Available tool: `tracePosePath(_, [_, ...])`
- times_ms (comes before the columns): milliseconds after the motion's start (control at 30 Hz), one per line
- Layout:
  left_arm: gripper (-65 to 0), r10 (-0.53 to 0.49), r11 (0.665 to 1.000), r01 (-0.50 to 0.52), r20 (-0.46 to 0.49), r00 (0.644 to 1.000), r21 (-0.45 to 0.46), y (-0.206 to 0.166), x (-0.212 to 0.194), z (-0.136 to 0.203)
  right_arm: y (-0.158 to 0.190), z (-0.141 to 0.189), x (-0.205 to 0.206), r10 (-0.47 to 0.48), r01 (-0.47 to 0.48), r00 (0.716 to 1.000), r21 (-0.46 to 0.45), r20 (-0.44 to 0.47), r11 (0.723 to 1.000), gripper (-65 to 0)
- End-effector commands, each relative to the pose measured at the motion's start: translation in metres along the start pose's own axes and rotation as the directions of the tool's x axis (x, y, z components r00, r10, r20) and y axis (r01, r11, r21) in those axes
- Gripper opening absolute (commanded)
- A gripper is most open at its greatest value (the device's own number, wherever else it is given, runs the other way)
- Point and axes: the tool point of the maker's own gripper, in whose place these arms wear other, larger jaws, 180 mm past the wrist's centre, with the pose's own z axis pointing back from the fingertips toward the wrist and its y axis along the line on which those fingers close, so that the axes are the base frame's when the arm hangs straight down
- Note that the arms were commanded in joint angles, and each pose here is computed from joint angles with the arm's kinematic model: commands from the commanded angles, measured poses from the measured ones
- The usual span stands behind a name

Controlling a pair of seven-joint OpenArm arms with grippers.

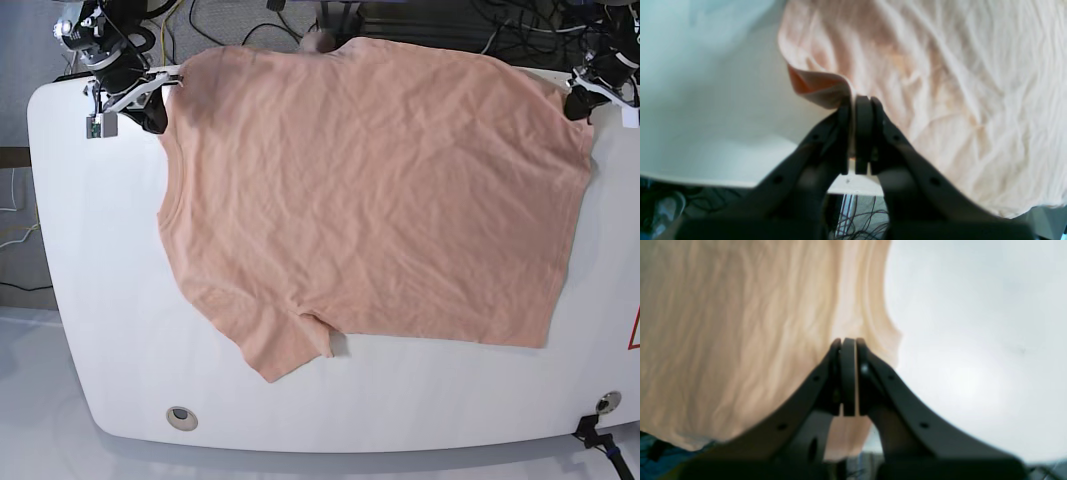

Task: Fold the T-shirt properly
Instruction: 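Pull the shirt with both grippers toward the robot's base, then release the right gripper and move it along the shirt's side edge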

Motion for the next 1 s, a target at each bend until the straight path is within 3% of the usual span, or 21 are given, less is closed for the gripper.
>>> tracePosePath(0, [-65.0,-0.04,0.999,0.04,0.046,0.998,-0.007,-0.002,0.019,0.003,0.004,-0.004,0.021,0.042,-0.043,0.998,0.022,0.047,0.999,-65.0])
tracePosePath(300, [-65.0,-0.083,0.997,0.082,0.052,0.995,0.013,-0.001,0.026,0.003,0.016,-0.022,0.056,0.072,-0.081,0.99,0.07,0.12,0.994,-65.0])
tracePosePath(367, [-63.2,-0.067,0.998,0.067,0.044,0.997,-0.003,-0.01,0.023,-0.006,0.015,-0.028,0.044,0.051,-0.057,0.995,0.067,0.083,0.996,-64.2])
tracePosePath(467, [-63.1,-0.078,0.997,0.08,0.08,0.994,-0.017,-0.017,0.037,-0.01,0.015,-0.028,0.044,0.051,-0.057,0.995,0.067,0.083,0.996,-64.2])
tracePosePath(967, [-63.1,-0.079,0.997,0.08,0.075,0.994,-0.017,-0.017,0.035,-0.01,0.014,-0.031,0.053,0.052,-0.059,0.994,0.062,0.1,0.996,-63.6])
